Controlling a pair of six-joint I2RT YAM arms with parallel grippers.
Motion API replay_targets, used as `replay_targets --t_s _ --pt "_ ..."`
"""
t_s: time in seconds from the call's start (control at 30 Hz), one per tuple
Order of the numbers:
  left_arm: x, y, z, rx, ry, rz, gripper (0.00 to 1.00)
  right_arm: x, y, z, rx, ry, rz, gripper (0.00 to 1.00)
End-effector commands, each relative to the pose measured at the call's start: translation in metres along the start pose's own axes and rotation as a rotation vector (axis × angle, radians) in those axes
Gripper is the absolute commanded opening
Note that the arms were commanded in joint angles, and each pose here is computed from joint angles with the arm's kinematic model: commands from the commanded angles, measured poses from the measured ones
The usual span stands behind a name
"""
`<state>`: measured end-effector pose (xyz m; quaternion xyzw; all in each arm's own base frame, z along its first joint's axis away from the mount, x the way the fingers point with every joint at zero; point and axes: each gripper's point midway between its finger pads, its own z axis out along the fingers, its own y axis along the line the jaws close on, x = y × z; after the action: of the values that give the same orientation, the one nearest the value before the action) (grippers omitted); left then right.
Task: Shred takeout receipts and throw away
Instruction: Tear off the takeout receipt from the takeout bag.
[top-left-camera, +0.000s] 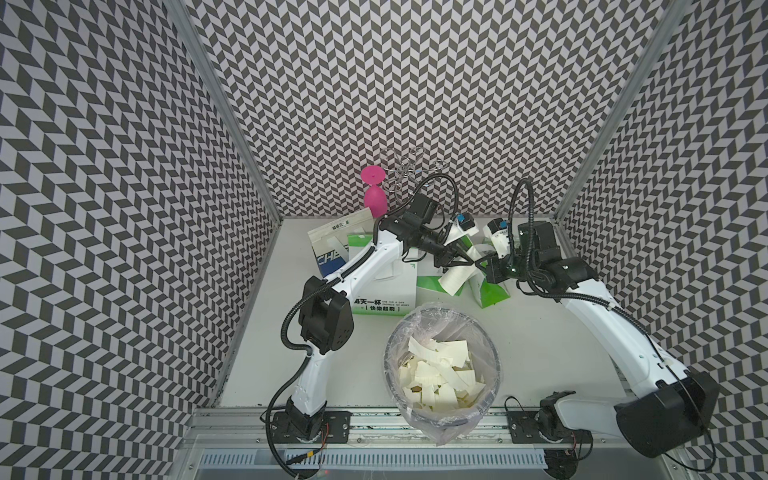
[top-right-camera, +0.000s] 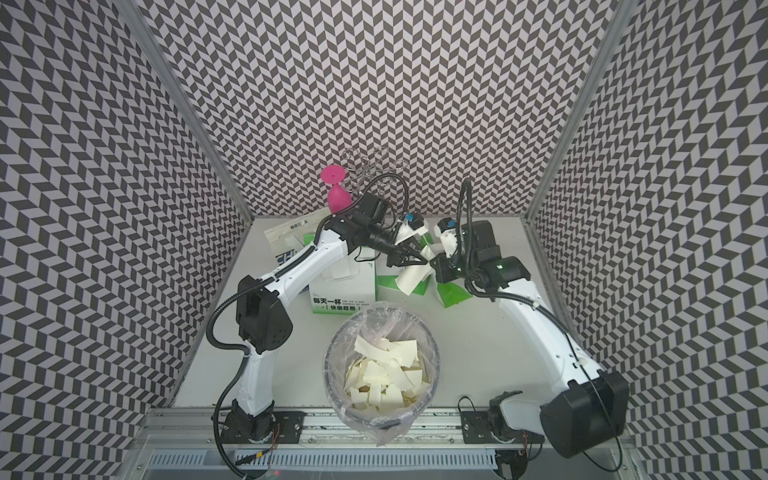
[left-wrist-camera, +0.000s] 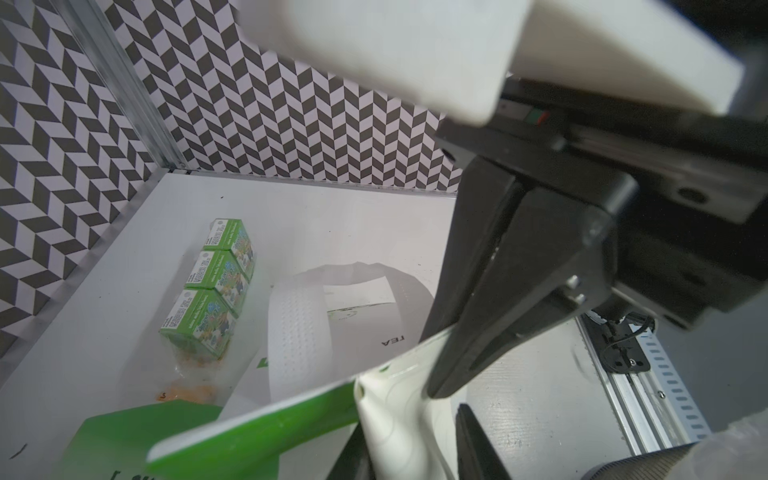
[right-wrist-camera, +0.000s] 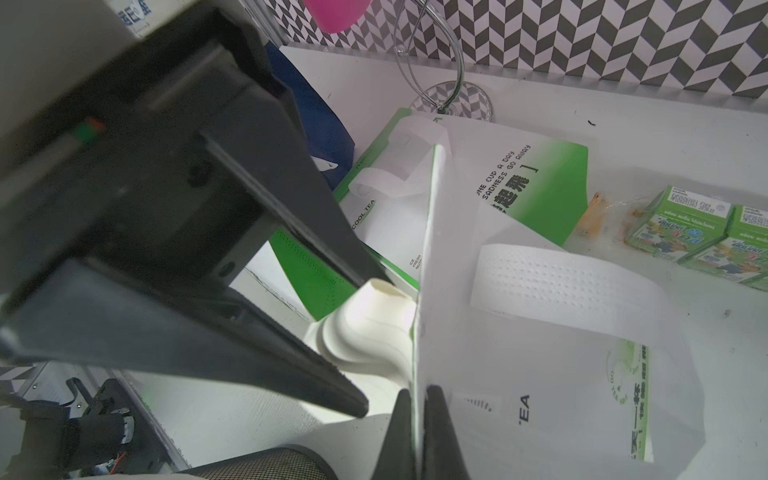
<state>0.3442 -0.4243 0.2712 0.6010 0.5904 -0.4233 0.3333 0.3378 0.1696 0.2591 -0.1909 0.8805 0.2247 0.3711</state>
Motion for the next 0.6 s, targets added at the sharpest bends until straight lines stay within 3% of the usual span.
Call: replay_targets --t_s 0.0,0.07,0.17,0.3,0.57 --pt "-0.001 -0.002 0.004 0.028 -0.002 0.007 0.26 -0.029 0.008 -0.006 -0.026 -0.092 -0.067 0.0" --pt "0.002 0.001 0.004 0.01 0.011 0.001 0.2 -0.029 0.007 -0.007 -0.021 -0.091 -0.071 0.0" --pt "0.003 0.007 0.003 -0.015 0.024 -0.006 0.0 -0.029 0.002 -0.01 0.014 -0.093 -0.072 0.03" --pt "0.0 0.011 0.0 -0.03 0.02 -0.012 0.0 -0.027 -0.003 -0.016 0.038 -0.095 -0.076 0.3" --pt "-0.003 0.014 -0.007 -0.045 0.01 -0.025 0.0 -0.006 -0.021 -0.025 0.098 -0.066 -0.059 0.31"
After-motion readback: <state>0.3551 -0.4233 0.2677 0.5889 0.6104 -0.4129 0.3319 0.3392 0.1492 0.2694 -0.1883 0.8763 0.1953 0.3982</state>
